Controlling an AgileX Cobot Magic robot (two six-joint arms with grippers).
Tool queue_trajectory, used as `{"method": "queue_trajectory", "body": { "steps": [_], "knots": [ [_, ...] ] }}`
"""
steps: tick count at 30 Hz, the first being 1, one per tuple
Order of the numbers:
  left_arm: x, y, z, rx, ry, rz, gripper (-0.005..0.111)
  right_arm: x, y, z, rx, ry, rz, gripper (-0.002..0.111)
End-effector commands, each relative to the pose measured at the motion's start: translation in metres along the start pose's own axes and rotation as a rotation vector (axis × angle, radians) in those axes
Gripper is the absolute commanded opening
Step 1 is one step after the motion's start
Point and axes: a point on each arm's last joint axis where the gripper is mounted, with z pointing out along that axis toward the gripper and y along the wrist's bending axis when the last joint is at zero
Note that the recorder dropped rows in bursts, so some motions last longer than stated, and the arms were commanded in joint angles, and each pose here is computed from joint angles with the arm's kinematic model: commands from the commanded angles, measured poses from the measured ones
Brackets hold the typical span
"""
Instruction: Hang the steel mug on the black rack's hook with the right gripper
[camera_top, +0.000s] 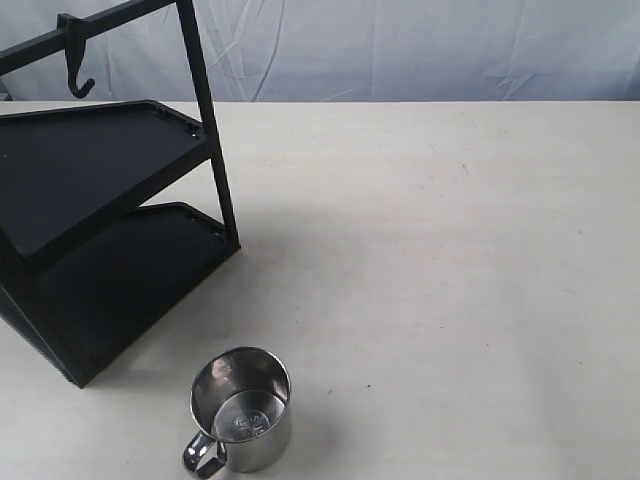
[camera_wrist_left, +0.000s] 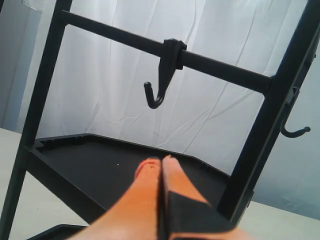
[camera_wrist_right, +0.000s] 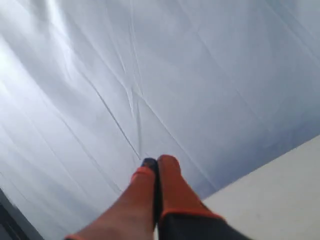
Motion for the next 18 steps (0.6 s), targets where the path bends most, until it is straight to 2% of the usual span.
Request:
{"method": "queue_trajectory", "body": {
  "steps": [1,5,9,13,18],
  "knots": [
    [-0.001,0.0,0.0,0.003,-0.007,0.0,0.0,-0.003,-0.004,-0.001,0.027,-0.049,0.507,-0.001],
    [-0.001,0.0,0.0,0.003,-0.007,0.0,0.0,0.005,-0.003,-0.001,0.045,0.041,0.613,-0.001],
    [-0.001,0.0,0.0,0.003,-0.007,0.0,0.0,0.004,0.008,-0.001,0.038,0.155,0.569,-0.001],
    [-0.001,0.0,0.0,0.003,-0.007,0.0,0.0,-0.014,0.028,0.01,0.052,0.259,0.35,-0.001],
    [-0.001,0.0,0.0,0.003,-0.007,0.0,0.0,-0.046,0.058,0.048,0.123,0.52,-0.074,-0.001]
  ]
}}
